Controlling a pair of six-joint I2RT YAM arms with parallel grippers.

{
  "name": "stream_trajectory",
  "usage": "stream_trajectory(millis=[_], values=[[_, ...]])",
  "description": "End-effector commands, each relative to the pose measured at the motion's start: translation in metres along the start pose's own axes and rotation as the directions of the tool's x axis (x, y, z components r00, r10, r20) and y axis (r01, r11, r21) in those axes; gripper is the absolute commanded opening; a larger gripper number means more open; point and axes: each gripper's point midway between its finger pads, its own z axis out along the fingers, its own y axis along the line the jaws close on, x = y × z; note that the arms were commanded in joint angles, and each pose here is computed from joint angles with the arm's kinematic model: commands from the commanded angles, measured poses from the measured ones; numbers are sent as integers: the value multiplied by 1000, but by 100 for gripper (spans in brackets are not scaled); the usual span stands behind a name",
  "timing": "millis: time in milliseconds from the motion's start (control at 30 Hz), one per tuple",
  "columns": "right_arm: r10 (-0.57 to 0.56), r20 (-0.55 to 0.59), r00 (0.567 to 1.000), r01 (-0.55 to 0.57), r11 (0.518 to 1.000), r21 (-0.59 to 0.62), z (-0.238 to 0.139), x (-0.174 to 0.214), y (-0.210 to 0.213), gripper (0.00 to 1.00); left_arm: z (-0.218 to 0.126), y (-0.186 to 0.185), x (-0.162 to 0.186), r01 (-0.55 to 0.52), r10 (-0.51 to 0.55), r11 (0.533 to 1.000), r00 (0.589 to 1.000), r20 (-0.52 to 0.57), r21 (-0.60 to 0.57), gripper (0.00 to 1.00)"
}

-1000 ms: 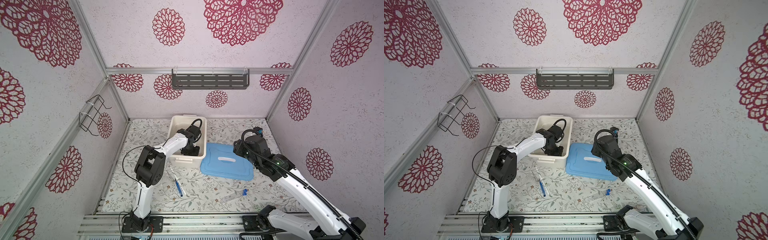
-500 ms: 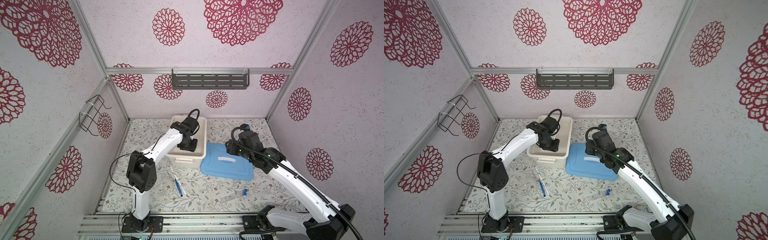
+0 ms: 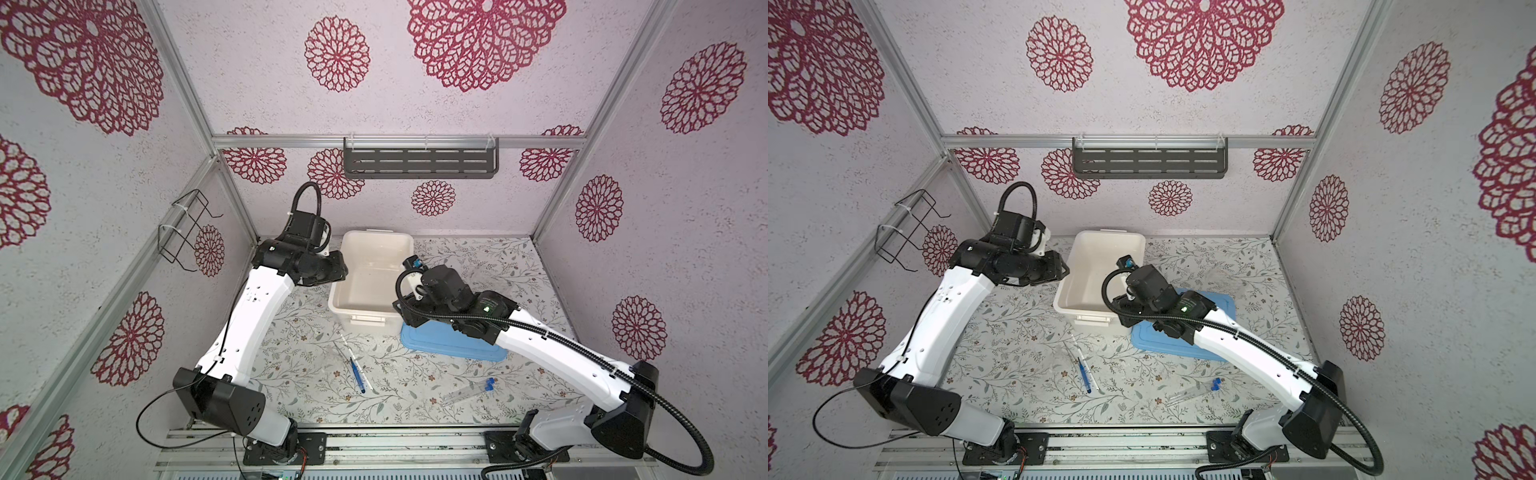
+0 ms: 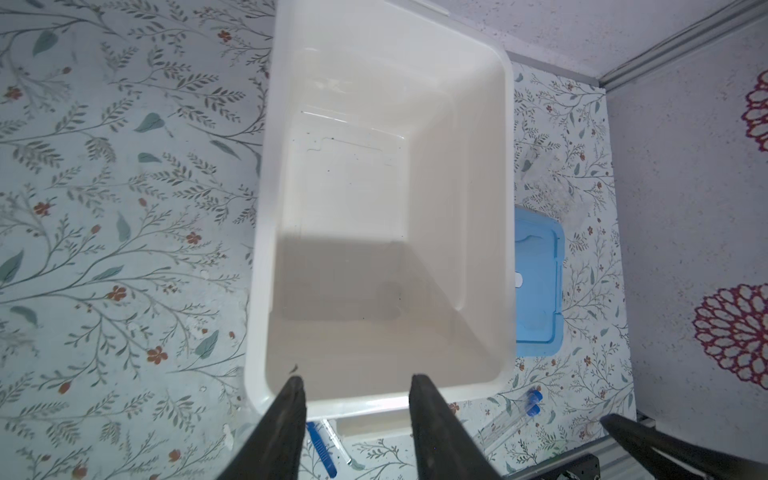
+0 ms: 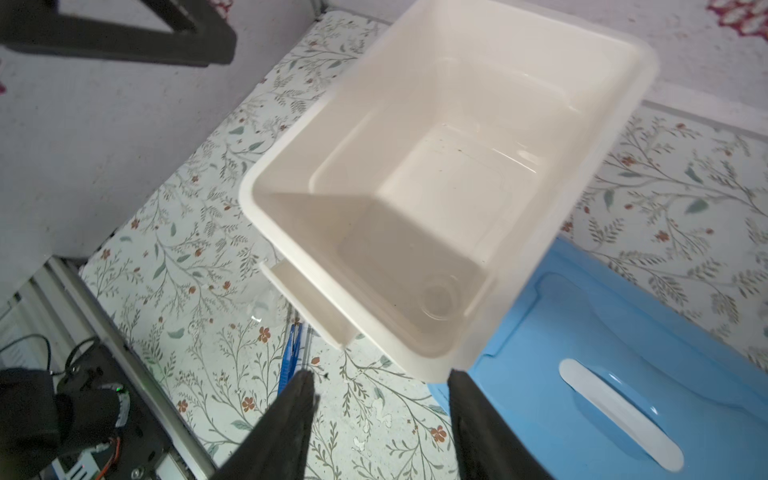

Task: Organize the chemistry lab equipment

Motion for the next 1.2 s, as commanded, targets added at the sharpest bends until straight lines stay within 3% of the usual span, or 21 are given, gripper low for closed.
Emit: stream_trajectory(millis=[0, 200, 367, 533, 667, 1000, 1167], values=[[-201, 66, 977, 207, 973, -99, 2, -9, 46, 58, -20, 25, 22, 73, -73, 997, 997, -17, -18, 45], [-489, 122, 864, 504, 840, -201, 35, 24, 115, 63, -20, 77, 60, 304, -304, 952, 952, -21, -19, 48], [-616, 111, 780, 619, 734, -278, 71, 58, 151, 64, -11, 108, 79, 461, -461, 887, 887, -8, -21, 51], [-727, 78, 683, 715, 642, -277, 118, 85, 154, 66, 1, 130, 90, 570, -570, 821, 821, -23, -10, 51], [-763, 31, 646, 744, 620, -248, 144, 87, 150, 66, 6, 139, 93, 606, -606, 796, 795, -20, -11, 53], [-771, -21, 636, 743, 621, -250, 188, 101, 141, 68, 15, 148, 103, 652, -651, 758, 758, -47, 8, 54], [-789, -43, 613, 745, 595, -303, 198, 116, 144, 57, 16, 152, 106, 664, -663, 748, 747, -47, 12, 54]])
